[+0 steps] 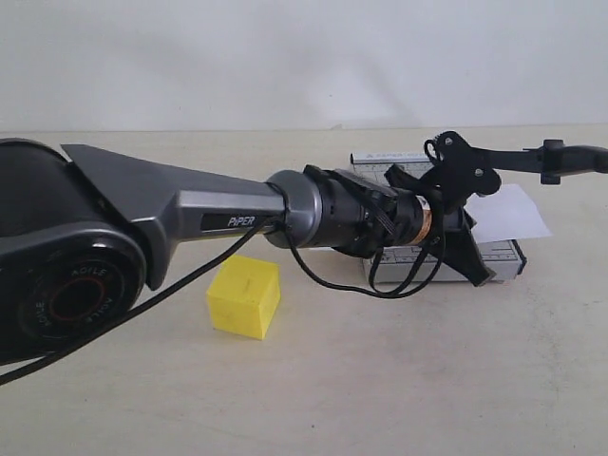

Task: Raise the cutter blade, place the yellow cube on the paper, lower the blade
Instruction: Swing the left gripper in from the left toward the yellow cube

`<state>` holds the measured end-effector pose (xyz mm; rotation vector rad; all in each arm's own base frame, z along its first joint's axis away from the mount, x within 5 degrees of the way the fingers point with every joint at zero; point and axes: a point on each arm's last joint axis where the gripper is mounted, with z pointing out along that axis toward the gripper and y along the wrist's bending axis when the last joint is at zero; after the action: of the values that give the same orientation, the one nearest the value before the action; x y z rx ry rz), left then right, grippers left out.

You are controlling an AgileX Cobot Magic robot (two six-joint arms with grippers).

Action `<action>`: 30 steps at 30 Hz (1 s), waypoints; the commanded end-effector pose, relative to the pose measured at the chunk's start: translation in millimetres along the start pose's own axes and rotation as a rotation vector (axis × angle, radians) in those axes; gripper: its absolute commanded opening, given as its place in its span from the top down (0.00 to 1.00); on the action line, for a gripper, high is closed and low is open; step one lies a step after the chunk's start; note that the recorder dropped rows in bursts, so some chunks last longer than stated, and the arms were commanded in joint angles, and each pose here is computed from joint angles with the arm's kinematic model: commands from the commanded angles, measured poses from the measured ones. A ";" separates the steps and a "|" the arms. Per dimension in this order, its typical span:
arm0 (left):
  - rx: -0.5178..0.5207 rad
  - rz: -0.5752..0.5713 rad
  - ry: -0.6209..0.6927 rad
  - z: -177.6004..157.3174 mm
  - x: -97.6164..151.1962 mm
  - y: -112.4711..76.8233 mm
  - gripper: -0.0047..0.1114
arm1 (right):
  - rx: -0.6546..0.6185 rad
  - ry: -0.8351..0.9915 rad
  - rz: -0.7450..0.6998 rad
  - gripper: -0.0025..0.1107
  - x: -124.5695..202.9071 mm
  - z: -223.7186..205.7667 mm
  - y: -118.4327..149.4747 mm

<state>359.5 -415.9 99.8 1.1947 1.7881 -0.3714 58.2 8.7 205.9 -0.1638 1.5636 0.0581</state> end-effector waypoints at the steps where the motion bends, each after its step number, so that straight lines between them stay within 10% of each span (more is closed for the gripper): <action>1: 0.011 0.040 0.013 5.9 6.9 -6.7 0.92 | 0.005 -0.013 -0.004 0.98 -1.2 -0.6 -0.4; 13: 0.013 0.065 -0.068 -1.5 -21.1 -1.0 0.90 | 0.005 -0.016 0.011 0.98 -1.4 -0.6 -0.3; 23: -0.082 0.029 -0.128 -27.2 -58.5 16.4 0.57 | 0.005 -0.016 0.011 0.98 -1.4 -0.6 -0.3; 30: -0.156 -0.021 -0.138 -81.2 -84.3 28.9 0.63 | 0.005 -0.016 0.011 0.98 -1.4 -0.6 -0.3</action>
<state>360.8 -406.1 195.9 1.0598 1.6682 -0.3214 58.2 8.8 206.0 -0.1566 1.5643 0.0663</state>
